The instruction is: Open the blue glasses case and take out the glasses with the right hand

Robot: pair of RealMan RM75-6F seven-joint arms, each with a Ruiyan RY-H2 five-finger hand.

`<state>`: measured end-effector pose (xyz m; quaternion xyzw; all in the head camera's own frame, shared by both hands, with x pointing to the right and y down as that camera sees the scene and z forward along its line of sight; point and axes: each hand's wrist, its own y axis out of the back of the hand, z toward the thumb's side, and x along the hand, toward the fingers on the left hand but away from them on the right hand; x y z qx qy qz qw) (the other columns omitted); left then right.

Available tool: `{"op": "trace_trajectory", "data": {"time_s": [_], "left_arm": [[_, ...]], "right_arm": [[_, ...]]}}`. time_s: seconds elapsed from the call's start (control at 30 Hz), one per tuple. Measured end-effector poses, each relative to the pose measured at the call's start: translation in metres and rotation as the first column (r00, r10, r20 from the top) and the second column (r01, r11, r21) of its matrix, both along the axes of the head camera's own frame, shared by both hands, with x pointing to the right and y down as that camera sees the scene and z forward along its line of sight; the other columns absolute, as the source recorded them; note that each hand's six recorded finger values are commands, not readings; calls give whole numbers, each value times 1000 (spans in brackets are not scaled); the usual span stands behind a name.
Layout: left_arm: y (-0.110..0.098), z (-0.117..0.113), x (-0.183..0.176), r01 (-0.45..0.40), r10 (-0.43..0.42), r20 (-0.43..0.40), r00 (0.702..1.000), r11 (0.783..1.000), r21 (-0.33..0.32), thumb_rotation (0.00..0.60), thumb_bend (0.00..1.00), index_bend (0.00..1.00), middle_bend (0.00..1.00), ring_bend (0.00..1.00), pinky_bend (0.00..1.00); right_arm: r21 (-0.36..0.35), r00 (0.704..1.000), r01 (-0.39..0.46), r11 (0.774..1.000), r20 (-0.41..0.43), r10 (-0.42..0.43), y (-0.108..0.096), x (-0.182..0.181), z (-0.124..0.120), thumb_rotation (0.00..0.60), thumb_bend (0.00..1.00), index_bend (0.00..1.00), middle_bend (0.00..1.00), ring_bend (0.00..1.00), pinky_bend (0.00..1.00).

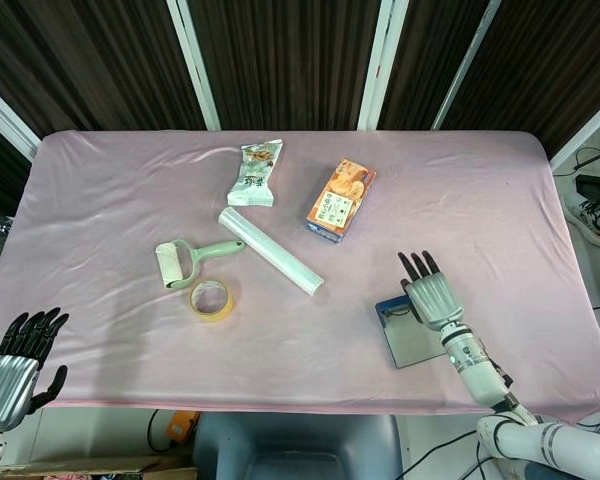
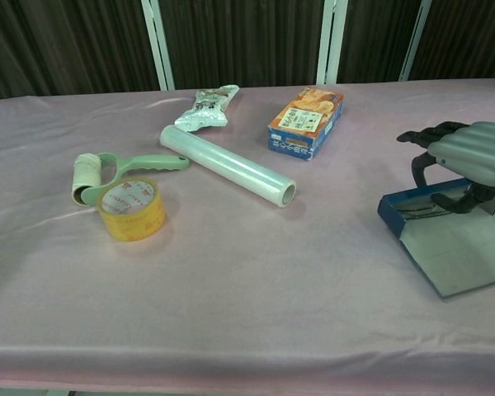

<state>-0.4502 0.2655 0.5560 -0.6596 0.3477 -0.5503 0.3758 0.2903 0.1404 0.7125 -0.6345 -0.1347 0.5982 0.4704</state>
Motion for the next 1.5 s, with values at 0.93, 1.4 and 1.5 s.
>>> {"op": "trace_trajectory", "data": {"time_s": [0.93,1.4,1.5], "left_arm": [[1,-2,-1,-3,3,-9,1000,1000,1,600,431,0,42,54,51],[0,-2,0,-6,6,-11,1000,1000,1,600,431,0,41,54,51],[0,-2,0,-6,6,-12,1000,1000,0,600,431,0,41,54,51]], "right_arm": [[175,988,115,978,-118,-95,6,-9,-7,600,596,590,36,0,0],[224,983,138,965,-153,-105,1,-6,-16,600,595,587,36,0,0],[220,981,141,965,-159,-107,3,-6,-14,600,596,586,36,0,0]]}}
